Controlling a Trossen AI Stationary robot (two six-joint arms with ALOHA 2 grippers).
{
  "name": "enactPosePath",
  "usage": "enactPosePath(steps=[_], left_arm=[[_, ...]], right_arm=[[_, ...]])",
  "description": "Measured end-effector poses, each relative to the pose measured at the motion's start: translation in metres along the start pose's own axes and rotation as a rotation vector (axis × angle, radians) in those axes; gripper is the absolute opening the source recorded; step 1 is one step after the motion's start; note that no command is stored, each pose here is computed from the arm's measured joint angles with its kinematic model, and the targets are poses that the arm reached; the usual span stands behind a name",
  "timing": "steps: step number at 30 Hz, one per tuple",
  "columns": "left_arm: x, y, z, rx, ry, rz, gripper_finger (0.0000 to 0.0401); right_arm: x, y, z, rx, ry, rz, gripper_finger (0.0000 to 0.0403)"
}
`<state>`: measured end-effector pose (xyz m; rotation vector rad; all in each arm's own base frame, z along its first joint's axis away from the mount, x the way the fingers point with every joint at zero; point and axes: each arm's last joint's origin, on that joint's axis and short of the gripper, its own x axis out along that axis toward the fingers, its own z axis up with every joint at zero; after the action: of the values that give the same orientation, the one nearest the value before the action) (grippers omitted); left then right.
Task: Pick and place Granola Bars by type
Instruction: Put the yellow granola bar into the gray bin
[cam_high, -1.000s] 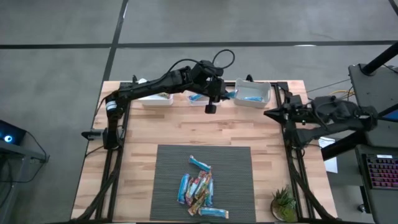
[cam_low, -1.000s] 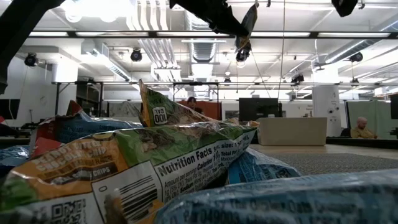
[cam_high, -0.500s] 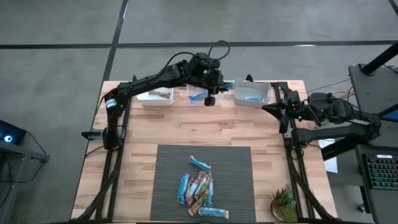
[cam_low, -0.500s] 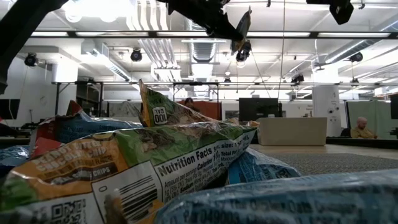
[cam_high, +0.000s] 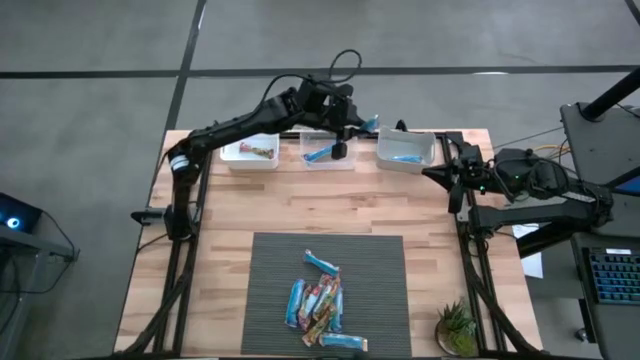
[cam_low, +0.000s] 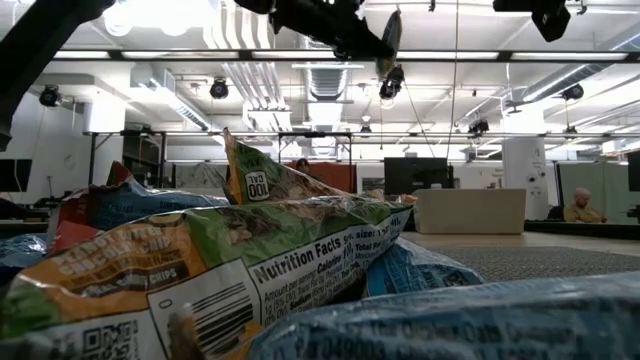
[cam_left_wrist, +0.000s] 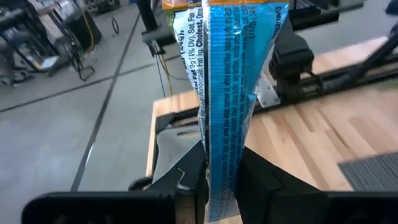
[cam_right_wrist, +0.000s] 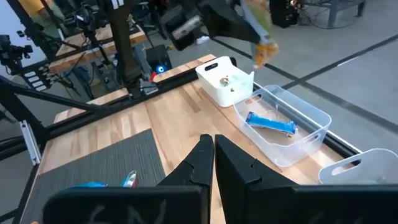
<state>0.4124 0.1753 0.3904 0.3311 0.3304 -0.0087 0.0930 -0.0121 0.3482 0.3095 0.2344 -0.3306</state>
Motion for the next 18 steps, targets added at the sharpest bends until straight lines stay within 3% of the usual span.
enactPosePath(steps=[18], left_arm=[[0.076,0.017,-0.045,-0.136,-0.103,0.052,0.0048]], right_arm=[[-0.004,-0.001,0.000,0.053,-0.012,0.006,0.0009]])
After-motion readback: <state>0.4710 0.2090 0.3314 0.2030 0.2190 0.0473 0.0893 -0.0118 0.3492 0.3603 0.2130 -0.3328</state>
